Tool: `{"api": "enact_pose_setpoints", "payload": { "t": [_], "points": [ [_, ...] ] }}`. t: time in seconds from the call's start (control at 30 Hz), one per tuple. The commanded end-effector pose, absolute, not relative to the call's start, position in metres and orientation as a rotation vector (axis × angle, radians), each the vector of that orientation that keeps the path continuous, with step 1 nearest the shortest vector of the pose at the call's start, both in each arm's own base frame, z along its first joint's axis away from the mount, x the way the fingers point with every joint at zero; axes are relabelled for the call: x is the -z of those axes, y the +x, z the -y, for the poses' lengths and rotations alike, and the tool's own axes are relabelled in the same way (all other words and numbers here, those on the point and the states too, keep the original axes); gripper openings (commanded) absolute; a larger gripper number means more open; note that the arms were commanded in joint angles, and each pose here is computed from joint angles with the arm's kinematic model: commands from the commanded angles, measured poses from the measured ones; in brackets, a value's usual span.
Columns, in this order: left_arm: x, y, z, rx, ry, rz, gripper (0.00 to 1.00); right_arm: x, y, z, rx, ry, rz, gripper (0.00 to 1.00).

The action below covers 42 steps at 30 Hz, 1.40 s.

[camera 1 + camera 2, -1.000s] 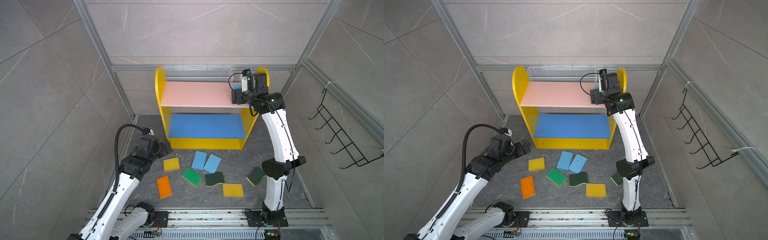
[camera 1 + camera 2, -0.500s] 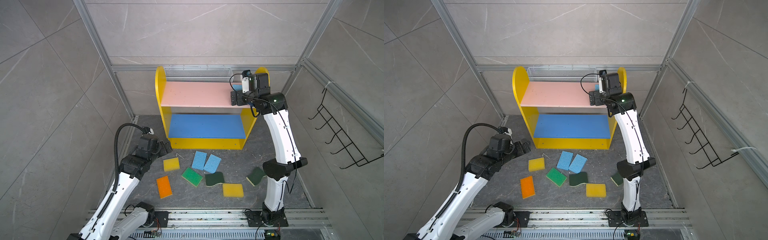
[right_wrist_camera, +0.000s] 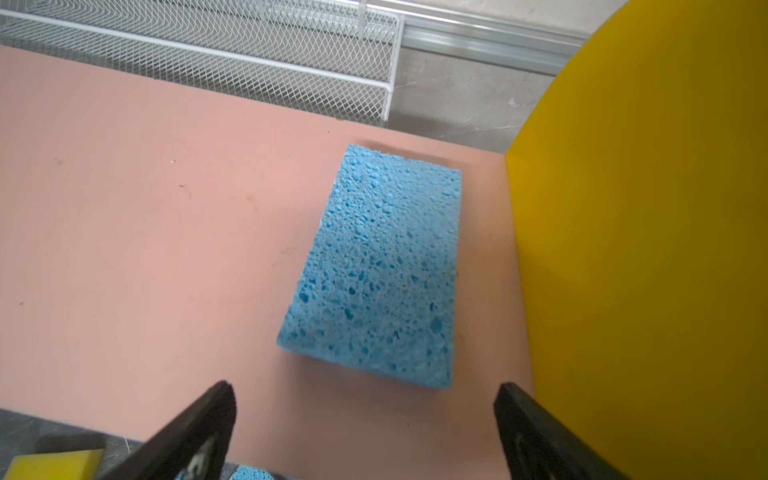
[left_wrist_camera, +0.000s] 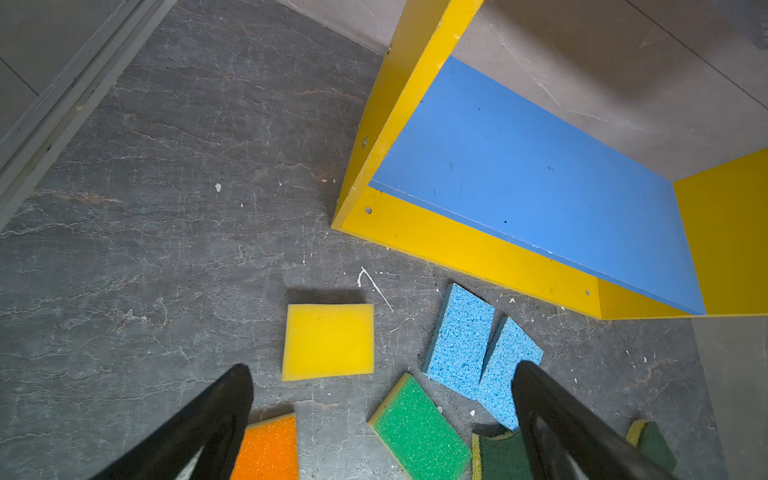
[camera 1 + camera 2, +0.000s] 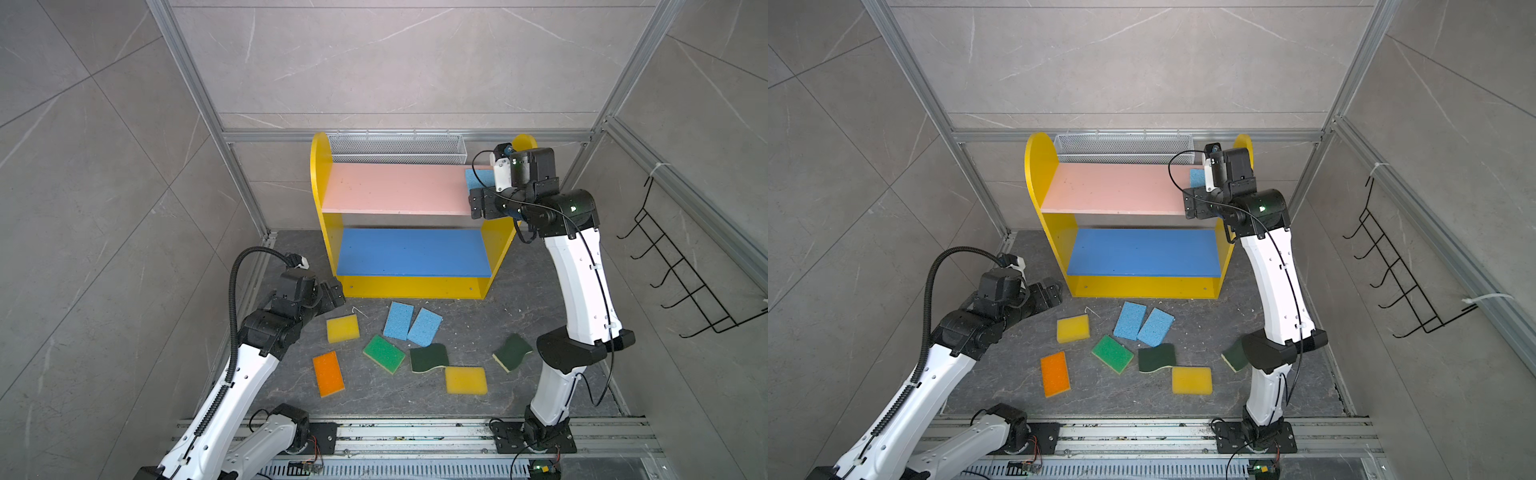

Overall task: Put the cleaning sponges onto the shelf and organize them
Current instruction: 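Withdraw the right gripper toward the table while the left gripper reaches toward the sponges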

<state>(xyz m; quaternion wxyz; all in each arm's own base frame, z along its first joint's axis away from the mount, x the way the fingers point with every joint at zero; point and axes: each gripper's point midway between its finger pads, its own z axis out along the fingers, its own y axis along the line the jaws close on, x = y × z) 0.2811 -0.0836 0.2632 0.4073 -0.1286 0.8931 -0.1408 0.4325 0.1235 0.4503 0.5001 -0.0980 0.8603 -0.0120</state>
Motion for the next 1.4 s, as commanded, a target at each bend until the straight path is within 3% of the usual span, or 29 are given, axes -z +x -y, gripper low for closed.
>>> {"api": "enact_pose_setpoints", "payload": {
  "t": [0.0, 0.33, 0.9, 1.37],
  "points": [
    [-0.279, 0.281, 0.089, 0.388, -0.277, -2.232, 1.00, -0.460, 0.417, -0.117, 0.040, -0.200, -2.070, 0.99],
    [-0.266, 0.261, 0.081, 0.311, -0.224, -2.332, 1.00, -0.455, 0.385, -0.135, -0.017, -0.229, -2.101, 0.99],
    [-0.247, 0.229, 0.087, 0.392, -0.177, -2.401, 0.99, -0.428, 0.322, -0.134, -0.104, -0.231, -2.140, 0.97],
    [-0.208, 0.217, 0.118, 0.372, -0.056, -2.528, 0.98, -0.321, 0.281, -0.118, -0.091, -0.213, -2.352, 0.97]
  ]
}}
